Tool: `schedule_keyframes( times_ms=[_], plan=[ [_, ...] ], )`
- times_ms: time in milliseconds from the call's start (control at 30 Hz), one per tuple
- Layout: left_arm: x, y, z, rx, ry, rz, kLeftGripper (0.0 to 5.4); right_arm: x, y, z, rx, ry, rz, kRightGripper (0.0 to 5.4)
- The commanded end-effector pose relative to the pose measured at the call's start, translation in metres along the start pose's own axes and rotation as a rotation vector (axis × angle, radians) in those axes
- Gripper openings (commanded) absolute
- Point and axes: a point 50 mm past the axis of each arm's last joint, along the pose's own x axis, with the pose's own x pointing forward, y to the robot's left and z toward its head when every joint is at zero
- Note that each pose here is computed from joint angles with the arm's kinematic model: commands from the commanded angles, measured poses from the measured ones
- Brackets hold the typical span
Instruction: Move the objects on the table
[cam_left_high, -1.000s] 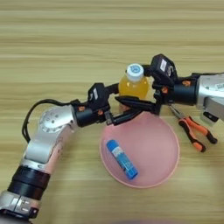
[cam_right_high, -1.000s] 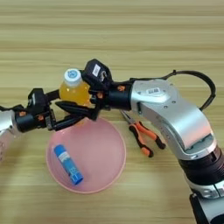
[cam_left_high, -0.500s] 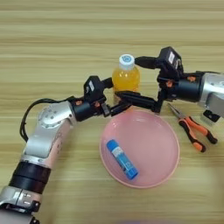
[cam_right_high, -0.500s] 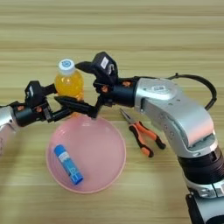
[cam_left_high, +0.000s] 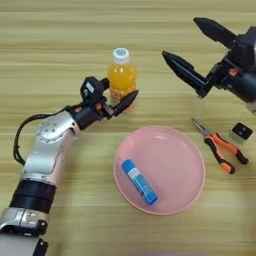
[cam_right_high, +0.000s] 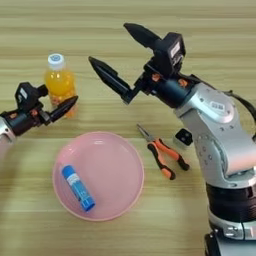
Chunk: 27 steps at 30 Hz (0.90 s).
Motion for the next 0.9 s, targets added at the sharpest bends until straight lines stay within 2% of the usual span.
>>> schedule_keyframes(
  times_ms=[33,167,233,533,633,767,900],
  plan=[
    [-0.003,0.009,0.006,0.049,-0.033,0.087,3.39,-0.010,-0.011,-0.022,-0.052,-0.009,-0.188,5.40],
    [-0.004,0.009,0.000,0.051,-0.025,0.133,3.39,-0.017,-0.017,-0.048,-0.158,0.016,-0.340,5.40],
    [-0.005,0.010,-0.001,0.056,-0.022,0.156,3.39,-0.021,-0.020,-0.057,-0.151,0.020,-0.404,5.40],
    [-0.011,0.004,-0.010,0.051,-0.007,0.225,3.39,-0.040,-0.030,-0.087,-0.250,0.044,-0.601,5.40],
    [-0.012,0.001,-0.013,0.018,0.002,0.228,3.39,-0.049,-0.034,-0.094,-0.295,0.049,-0.662,5.40],
    [-0.014,-0.003,-0.020,-0.060,0.042,0.204,3.39,-0.055,-0.037,-0.103,-0.341,0.065,-0.708,5.40],
    [-0.016,-0.005,-0.028,-0.063,0.088,0.211,3.39,-0.053,-0.034,-0.108,-0.368,0.062,-0.700,5.40]
  ],
)
